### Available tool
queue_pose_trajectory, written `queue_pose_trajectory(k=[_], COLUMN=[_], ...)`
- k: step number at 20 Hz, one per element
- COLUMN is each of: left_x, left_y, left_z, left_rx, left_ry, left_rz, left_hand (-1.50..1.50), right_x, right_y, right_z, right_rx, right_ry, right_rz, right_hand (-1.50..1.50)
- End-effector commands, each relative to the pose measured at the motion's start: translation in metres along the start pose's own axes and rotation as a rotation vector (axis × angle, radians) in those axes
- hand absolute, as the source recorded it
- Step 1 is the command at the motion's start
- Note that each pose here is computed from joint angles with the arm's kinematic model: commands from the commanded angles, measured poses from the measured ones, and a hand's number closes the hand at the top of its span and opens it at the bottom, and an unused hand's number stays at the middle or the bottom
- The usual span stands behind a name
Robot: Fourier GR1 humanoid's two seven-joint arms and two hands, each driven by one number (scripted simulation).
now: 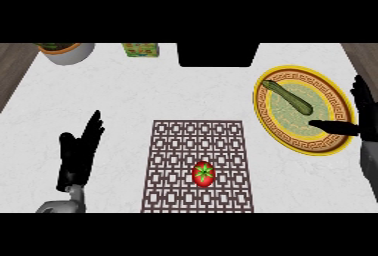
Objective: Pick the squash from the placemat and place it in the plate
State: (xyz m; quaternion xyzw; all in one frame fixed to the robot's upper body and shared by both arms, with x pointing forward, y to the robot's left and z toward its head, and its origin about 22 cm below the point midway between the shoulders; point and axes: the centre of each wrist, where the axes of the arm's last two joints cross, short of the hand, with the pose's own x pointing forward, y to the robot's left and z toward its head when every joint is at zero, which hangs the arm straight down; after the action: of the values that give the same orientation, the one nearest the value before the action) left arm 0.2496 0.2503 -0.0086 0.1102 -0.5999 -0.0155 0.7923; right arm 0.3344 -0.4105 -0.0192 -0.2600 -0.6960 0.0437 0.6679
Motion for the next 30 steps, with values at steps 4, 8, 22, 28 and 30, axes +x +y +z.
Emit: queue_pose_trajectory(k=[4,8,22,28,30], left_x=[-0.013,0.004,-0.014,-0.009,-0.007], left_y=[0.015,-0.01,0.005,-0.005,-0.029], left_z=[0.004,-0.012,-0.005,-0.008,-0.004], left_rx=[0.006,0.007,-0.002,-0.005,-0.005], left_ry=[-0.025,0.007,-0.01,-0.011,-0.012], left_rz=[-0.015,0.01,0.003,-0.004,0.001], left_hand=[0.0,0.0,0.0,0.0,0.0], right_x=[-0.019,-0.016,-0.032,-0.045,-0.045], right_y=[-0.021,-0.034,-0.074,-0.089,-0.099], right_z=[0.013,0.006,0.026,0.042,0.045], right_rx=[-0.025,-0.039,-0.197,-0.248,-0.223], right_ry=[0.046,0.042,0.056,0.09,0.096], right_rz=[0.028,0.057,0.04,0.099,0.082], right_hand=[-1.5,-1.5,-1.5,-1.5,-1.5])
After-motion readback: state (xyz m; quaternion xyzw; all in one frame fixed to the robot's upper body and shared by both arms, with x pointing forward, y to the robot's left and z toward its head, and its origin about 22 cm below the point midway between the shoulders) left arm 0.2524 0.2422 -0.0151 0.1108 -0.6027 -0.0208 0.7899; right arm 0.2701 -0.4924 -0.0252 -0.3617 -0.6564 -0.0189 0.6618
